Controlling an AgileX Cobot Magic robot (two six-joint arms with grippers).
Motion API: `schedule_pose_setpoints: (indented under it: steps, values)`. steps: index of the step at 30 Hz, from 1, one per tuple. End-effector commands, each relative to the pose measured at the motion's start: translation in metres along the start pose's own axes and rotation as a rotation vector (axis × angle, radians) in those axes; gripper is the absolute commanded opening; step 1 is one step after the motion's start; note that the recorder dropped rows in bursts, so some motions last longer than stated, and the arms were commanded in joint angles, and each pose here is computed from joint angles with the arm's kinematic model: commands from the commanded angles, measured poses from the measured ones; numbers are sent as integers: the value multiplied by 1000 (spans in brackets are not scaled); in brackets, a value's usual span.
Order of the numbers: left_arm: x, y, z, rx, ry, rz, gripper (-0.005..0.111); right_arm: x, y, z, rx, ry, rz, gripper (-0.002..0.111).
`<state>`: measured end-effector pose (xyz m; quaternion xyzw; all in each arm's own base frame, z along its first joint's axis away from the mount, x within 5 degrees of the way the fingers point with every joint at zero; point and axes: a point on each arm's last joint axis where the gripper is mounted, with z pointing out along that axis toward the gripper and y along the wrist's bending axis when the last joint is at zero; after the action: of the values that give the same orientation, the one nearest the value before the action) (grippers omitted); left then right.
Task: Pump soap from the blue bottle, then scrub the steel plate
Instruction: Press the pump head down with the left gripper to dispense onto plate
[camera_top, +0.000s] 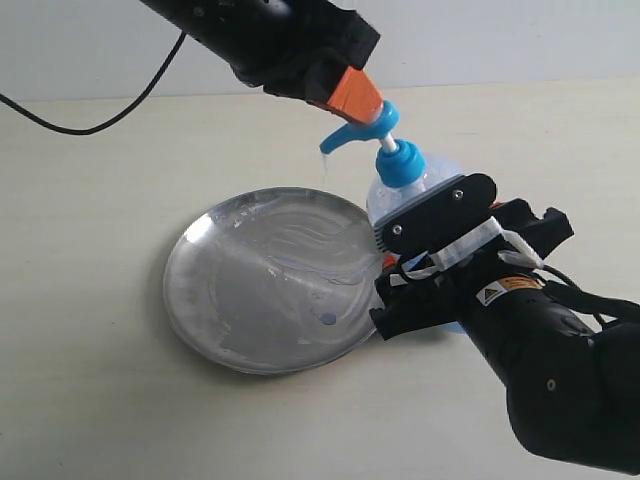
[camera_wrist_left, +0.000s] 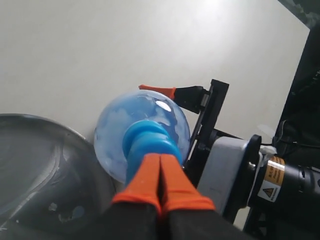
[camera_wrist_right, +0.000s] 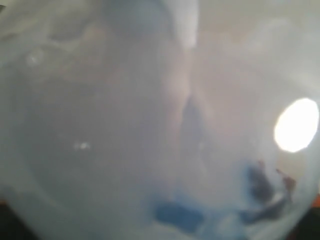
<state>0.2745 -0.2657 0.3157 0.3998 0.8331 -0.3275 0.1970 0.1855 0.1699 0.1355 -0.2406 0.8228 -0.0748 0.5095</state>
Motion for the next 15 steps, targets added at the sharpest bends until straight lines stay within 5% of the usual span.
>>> schedule_pose_setpoints:
  steps: [1, 15]
  values:
    - [19, 14, 25, -23, 160, -2, 0, -15, -2, -2, 18, -127, -34, 0]
    - [32, 22, 39, -23, 213, -31, 0, -16, -2, -2, 18, -139, -38, 0]
